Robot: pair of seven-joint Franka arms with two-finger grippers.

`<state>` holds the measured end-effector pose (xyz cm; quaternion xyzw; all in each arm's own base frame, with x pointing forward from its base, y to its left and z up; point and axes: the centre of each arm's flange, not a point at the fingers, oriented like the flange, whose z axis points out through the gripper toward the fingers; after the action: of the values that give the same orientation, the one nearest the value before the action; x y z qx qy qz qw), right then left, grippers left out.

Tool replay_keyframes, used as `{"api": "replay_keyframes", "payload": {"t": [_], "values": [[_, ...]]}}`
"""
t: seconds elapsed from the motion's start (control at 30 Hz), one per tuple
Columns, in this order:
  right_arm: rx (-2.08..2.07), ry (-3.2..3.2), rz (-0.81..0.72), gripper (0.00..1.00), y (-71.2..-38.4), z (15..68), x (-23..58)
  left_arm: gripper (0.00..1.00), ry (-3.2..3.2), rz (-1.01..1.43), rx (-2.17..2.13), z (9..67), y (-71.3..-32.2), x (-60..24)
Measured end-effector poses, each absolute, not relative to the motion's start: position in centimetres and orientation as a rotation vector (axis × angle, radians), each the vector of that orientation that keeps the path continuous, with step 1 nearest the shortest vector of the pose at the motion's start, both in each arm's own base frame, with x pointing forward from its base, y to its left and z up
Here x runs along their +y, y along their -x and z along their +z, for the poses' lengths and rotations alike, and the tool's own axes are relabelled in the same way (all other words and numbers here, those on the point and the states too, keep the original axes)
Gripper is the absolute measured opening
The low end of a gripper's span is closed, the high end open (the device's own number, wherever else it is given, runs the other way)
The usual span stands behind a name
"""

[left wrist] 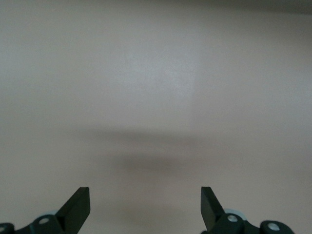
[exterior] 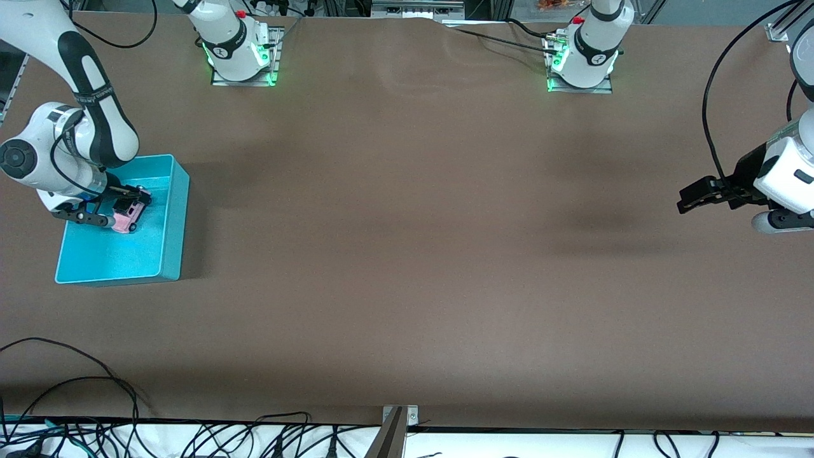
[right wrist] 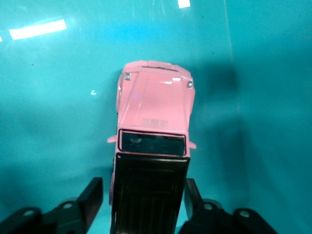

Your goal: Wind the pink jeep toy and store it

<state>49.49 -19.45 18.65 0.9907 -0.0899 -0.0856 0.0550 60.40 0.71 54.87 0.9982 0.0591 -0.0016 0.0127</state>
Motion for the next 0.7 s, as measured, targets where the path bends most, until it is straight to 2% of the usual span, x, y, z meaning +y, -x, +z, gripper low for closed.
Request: {"api": "replay_keyframes", "payload": {"t": [0.17,0.5,0.7], "values": [[-0.283,-3.005,-0.236,0.99,-49.8,18.8,-19.6,1.00,-3.111,-0.005,0.184,54.9,-60.4,0.7],[-0.310,-2.999,-0.051,1.00,-51.7,25.0,-19.9,1.00,-3.111,-0.004,0.185,54.9,-60.4,0.7],[-0.268,-3.016,-0.009,1.00,-52.3,29.2,-17.8,1.00,-3.110,0.006,0.188,55.2,-60.4,0.9]]}}
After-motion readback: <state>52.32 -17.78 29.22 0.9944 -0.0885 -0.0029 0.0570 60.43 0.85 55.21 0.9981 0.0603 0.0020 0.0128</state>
